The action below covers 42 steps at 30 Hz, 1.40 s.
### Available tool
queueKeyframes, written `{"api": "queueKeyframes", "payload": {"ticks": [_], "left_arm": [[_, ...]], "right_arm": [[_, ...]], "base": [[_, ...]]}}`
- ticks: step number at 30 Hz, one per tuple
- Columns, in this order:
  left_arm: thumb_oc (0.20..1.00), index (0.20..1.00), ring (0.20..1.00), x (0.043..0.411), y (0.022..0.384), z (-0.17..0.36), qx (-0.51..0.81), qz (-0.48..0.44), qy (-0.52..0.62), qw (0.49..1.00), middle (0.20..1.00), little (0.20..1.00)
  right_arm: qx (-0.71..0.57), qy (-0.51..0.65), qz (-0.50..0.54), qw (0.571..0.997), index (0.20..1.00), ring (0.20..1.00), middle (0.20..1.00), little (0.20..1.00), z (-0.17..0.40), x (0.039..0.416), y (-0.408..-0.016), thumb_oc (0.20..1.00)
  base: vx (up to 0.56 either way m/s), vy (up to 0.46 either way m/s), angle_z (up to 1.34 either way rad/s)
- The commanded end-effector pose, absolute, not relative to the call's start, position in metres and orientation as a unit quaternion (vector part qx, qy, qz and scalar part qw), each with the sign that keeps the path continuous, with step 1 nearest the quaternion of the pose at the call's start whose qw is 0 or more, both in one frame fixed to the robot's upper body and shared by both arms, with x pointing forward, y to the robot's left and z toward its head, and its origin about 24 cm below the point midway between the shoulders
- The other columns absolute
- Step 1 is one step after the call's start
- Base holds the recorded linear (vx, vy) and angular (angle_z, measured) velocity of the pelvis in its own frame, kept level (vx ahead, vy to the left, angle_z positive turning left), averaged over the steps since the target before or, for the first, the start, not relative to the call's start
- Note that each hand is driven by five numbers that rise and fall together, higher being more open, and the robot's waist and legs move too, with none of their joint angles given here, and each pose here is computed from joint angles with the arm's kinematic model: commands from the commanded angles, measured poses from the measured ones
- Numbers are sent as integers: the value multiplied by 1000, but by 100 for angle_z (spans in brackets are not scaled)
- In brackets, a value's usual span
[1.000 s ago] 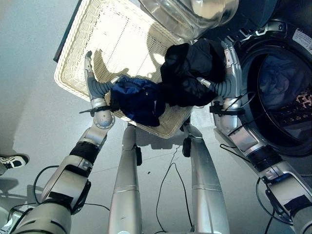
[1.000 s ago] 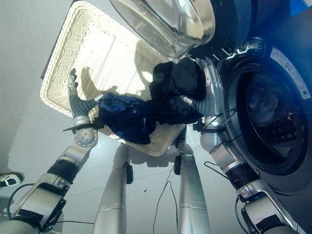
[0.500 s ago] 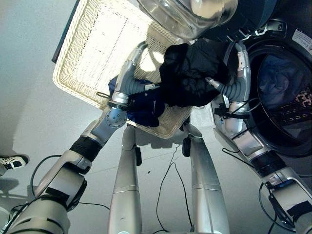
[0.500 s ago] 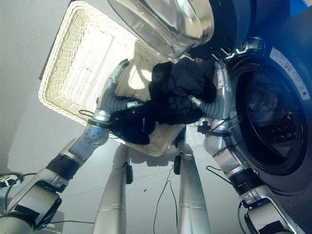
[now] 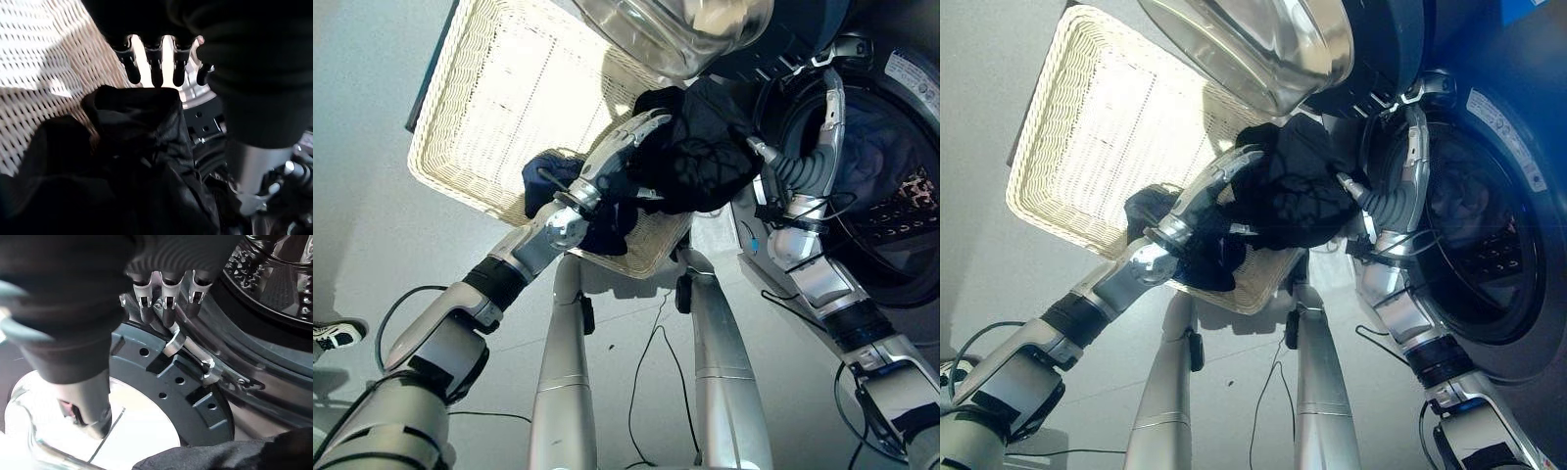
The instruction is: Put the clothes into the washing machine.
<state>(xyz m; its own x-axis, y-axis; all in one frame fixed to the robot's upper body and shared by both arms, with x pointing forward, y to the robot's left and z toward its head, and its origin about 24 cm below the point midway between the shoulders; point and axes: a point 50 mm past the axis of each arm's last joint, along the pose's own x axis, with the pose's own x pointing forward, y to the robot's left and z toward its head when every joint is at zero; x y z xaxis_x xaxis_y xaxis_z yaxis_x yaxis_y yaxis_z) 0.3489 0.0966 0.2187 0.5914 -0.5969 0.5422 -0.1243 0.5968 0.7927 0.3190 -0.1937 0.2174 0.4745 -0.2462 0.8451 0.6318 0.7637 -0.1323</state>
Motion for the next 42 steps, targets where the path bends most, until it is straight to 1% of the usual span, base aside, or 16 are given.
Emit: {"api": "queueKeyframes", "payload": {"ticks": [1, 4, 11, 20, 35, 36, 37, 38, 42], "left_arm": [[1000, 1000, 1000, 344, 79, 229, 413, -159, -455, 773, 1000, 1000], [1000, 1000, 1000, 345, 78, 230, 417, -157, -452, 773, 1000, 1000], [1000, 1000, 1000, 364, 75, 219, 473, -116, -414, 769, 1000, 1000], [1000, 1000, 1000, 382, 75, 213, 475, -56, -378, 793, 1000, 1000], [1000, 1000, 1000, 390, 62, 197, 499, -42, -327, 801, 1000, 1000], [953, 953, 953, 390, 62, 197, 499, -42, -327, 801, 953, 953], [244, 244, 244, 391, 61, 195, 504, -45, -320, 801, 244, 244], [200, 200, 200, 392, 60, 194, 503, -50, -315, 803, 200, 200], [200, 200, 200, 392, 57, 190, 505, -58, -307, 805, 200, 200]], "right_arm": [[-179, -476, -275, 816, 1000, 1000, 1000, 1000, 233, 310, -194, 1000], [-175, -477, -278, 816, 1000, 1000, 1000, 1000, 234, 310, -194, 1000], [-156, -486, -278, 814, 1000, 1000, 1000, 1000, 242, 315, -186, 1000], [-146, -493, -267, 815, 1000, 1000, 1000, 1000, 248, 321, -166, 1000], [-127, -497, -265, 816, 1000, 1000, 1000, 1000, 249, 321, -146, 1000], [-127, -497, -265, 816, 1000, 1000, 1000, 1000, 249, 321, -146, 1000], [-125, -498, -264, 817, 1000, 1000, 1000, 1000, 249, 321, -144, 1000], [-124, -498, -264, 817, 1000, 1000, 1000, 1000, 249, 322, -143, 1000], [-121, -498, -264, 817, 1000, 1000, 1000, 1000, 249, 321, -141, 1000]], "base": [[0, 0, 0], [0, 0, 0], [-1, -12, 0], [0, -2, -3], [1, -9, 0], [4, -32, -1], [0, 0, 0], [0, 0, 0], [0, 0, 0]]}}
